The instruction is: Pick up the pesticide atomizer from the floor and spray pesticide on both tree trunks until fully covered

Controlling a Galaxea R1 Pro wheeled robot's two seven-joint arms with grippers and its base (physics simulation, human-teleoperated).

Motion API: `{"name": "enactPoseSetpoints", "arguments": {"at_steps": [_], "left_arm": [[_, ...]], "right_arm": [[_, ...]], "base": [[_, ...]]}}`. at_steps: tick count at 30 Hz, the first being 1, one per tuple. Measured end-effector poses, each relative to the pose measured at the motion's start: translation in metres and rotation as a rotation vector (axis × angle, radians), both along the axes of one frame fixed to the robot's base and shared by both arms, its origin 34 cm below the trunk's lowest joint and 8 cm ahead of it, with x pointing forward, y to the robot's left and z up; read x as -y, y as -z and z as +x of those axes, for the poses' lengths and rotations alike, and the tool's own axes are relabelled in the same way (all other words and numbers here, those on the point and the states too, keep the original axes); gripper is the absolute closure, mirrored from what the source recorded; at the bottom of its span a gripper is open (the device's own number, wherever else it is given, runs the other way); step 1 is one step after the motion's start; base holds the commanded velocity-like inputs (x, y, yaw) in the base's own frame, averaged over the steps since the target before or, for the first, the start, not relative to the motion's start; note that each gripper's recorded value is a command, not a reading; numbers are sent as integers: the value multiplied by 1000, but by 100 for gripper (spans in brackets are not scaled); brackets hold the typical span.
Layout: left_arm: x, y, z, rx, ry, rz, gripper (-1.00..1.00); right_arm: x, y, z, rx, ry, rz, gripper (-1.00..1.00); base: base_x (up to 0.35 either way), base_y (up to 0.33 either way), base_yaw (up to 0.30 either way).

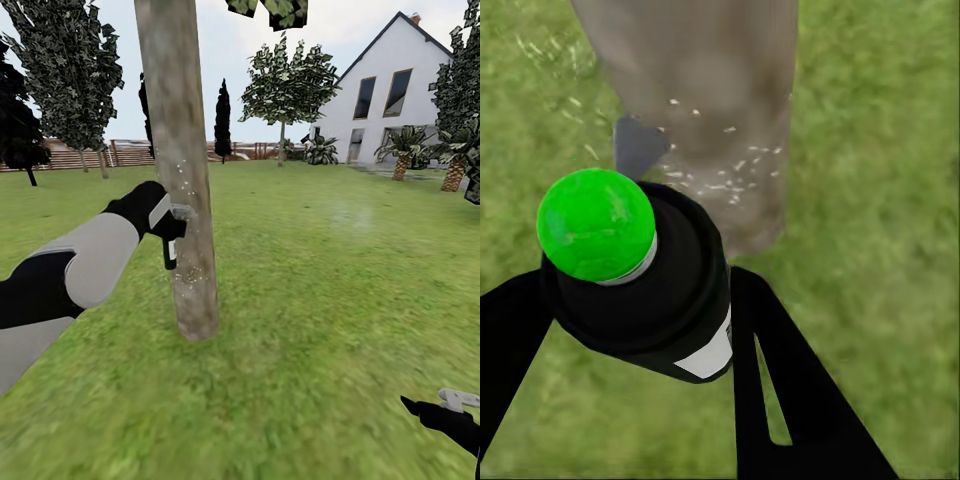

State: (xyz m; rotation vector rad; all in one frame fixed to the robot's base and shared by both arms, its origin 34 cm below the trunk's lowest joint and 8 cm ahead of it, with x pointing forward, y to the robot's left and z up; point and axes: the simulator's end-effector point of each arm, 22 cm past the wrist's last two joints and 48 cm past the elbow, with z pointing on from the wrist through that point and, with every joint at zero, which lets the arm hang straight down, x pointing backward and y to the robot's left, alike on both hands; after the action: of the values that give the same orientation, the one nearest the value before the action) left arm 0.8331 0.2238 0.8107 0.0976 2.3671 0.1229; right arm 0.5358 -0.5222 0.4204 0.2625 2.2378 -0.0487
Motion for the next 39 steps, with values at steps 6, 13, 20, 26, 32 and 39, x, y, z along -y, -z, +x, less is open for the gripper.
{"name": "enactPoseSetpoints", "arguments": {"at_steps": [6, 13, 20, 26, 32, 39], "left_arm": [[2, 72, -11, -85, 12, 8, 100], [3, 121, -17, -105, 17, 5, 100], [1, 142, -21, -118, 16, 6, 100], [1, 143, -21, -118, 16, 4, 100], [1, 142, -21, -116, 16, 5, 100], [2, 142, -21, -115, 16, 5, 100]], "right_arm": [[0, 0, 0, 0, 0, 0, -100], [0, 0, 0, 0, -1, 0, -100], [0, 0, 0, 0, 0, -1, -100], [1, 0, 0, 0, 1, -1, -100], [1, -4, 3, 15, -13, -24, -100], [2, -5, 3, 22, -16, -30, -100]], "base": [[0, 0, 0], [0, 0, 0], [0, 0, 114], [0, -21, 232], [0, -287, 21], [0, -321, 2]]}}
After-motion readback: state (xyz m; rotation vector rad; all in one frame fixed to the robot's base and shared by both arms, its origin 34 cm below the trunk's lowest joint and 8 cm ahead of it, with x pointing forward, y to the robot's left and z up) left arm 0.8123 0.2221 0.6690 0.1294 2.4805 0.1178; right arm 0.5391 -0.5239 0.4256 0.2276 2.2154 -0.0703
